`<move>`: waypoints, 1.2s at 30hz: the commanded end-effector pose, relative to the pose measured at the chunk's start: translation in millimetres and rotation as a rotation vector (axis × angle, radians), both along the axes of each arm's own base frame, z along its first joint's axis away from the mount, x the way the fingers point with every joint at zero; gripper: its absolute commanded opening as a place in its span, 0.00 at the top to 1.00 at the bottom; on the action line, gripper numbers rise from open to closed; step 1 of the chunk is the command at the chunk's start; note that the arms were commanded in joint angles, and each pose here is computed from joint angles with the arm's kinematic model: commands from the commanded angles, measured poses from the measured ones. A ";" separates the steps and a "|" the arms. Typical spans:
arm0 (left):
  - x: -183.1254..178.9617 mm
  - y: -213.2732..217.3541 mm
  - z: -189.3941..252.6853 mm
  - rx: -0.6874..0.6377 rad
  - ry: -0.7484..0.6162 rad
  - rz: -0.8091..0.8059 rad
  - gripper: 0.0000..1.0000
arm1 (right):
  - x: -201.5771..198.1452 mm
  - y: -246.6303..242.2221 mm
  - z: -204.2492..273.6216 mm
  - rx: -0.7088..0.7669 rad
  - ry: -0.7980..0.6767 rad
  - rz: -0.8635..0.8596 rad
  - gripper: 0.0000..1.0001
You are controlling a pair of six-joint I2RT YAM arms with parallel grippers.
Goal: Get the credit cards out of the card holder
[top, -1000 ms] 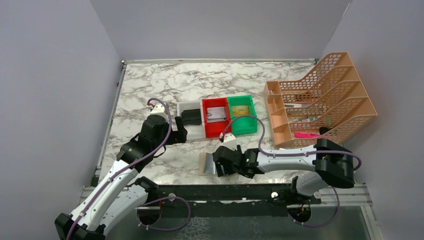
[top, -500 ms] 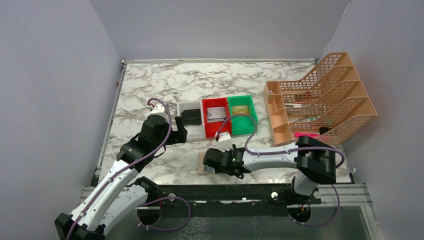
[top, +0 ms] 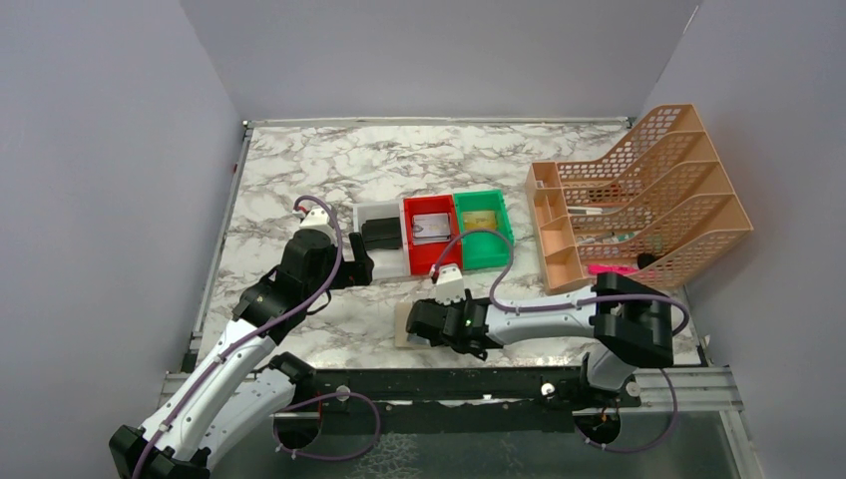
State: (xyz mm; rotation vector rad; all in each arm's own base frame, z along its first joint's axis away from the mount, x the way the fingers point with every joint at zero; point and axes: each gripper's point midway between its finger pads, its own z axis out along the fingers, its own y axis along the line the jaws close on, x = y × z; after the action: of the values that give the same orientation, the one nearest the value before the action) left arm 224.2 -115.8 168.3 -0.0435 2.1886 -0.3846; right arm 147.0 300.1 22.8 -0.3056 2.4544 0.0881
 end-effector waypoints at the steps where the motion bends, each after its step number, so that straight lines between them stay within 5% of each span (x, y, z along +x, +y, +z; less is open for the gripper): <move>1: 0.4 -0.9 -1.8 -0.006 0.002 -0.003 0.01 | -0.9 -3.5 11.6 0.035 -0.021 0.027 0.33; 9: 1.2 1.8 -1.1 0.001 -0.004 0.009 0.01 | 13.1 5.6 81.6 0.197 -0.177 0.123 0.22; 23: 2.4 47.4 26.5 -0.001 -0.118 0.273 0.01 | 118.1 -111.4 184.6 0.299 -0.513 -0.112 0.09; 36: -2.7 65.5 39.8 -0.019 -0.190 0.355 0.01 | 142.4 -164.5 176.9 0.264 -0.557 -0.215 0.07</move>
State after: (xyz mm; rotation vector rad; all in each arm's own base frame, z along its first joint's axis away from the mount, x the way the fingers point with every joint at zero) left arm 220.5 -59.5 209.0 -0.3480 1.9480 -0.2503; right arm 285.6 138.7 206.4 0.0510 1.8870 0.1582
